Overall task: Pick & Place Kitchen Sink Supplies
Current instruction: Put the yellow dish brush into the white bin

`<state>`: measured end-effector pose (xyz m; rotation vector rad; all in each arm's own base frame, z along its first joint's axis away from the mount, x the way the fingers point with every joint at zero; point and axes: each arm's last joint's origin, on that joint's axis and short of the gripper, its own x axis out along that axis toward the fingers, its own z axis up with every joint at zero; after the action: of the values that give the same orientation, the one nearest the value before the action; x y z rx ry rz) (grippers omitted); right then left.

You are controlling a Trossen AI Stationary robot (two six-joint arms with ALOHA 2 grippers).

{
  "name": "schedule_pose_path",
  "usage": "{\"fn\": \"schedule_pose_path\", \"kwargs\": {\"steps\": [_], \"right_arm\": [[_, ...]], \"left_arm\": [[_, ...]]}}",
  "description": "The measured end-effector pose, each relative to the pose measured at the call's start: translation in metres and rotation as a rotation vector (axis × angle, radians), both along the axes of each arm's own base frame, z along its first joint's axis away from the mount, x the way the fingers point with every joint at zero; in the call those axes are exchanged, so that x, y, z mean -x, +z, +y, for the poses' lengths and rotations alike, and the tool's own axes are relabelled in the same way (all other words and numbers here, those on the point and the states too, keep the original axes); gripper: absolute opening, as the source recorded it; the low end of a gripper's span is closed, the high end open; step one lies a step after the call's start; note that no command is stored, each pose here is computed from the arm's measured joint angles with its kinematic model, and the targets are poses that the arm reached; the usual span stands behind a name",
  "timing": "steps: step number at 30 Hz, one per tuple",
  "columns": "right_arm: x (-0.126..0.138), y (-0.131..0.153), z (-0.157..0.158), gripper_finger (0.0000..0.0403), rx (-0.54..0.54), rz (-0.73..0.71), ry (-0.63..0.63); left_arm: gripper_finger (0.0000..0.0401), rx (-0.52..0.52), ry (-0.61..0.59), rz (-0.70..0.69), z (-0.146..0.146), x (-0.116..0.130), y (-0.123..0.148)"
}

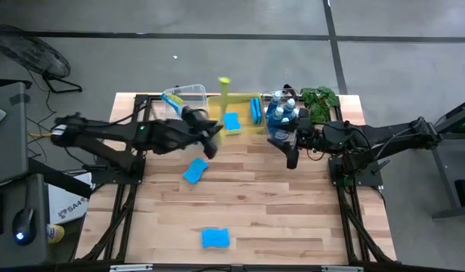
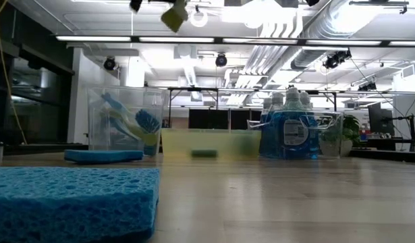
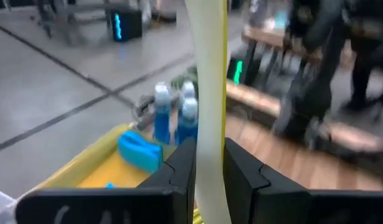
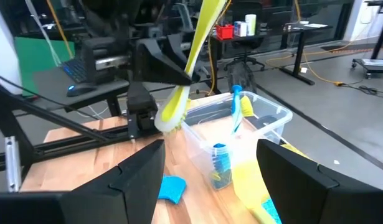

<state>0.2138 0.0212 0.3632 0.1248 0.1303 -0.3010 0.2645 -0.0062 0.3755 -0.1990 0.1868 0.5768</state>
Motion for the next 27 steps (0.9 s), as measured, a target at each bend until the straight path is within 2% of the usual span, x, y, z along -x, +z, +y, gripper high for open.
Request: {"fn": "schedule_pose_path", "kwargs": {"steps": [4,7,11,15,19,23,27], "right_arm": [[0.000,0.000,-0.001,0.0248,0.000,0.001,-0.021],[0.000,0.000,-0.001,0.0248,0.001,0.000,-0.028],[0.001,-0.001,-0.002,0.0248,0.009,0.001,-0.074],[0.001,0.000,-0.004,0.0248,0.019,-0.001,-0.143],[0.002,0.000,-0.006,0.0248,0.029,-0.003,-0.206],[0.003,0.000,-0.007,0.0248,0.037,-0.004,-0.255],[0.003,0.000,-0.007,0.0248,0.041,-0.005,-0.282]], "left_arm": [[0.0048,0.061,0.123,-0.175,0.022,0.041,-0.027],[0.0048,0.121,0.250,-0.230,0.040,0.067,-0.043],[0.0048,0.198,0.394,-0.288,0.060,0.088,-0.055],[0.0048,0.284,0.511,-0.264,0.082,0.096,-0.067],[0.0048,0.398,0.571,-0.243,0.105,0.095,-0.080],[0.0062,0.500,0.578,-0.223,0.124,0.089,-0.093],[0.0064,0.555,0.580,-0.166,0.133,0.082,-0.107]]}}
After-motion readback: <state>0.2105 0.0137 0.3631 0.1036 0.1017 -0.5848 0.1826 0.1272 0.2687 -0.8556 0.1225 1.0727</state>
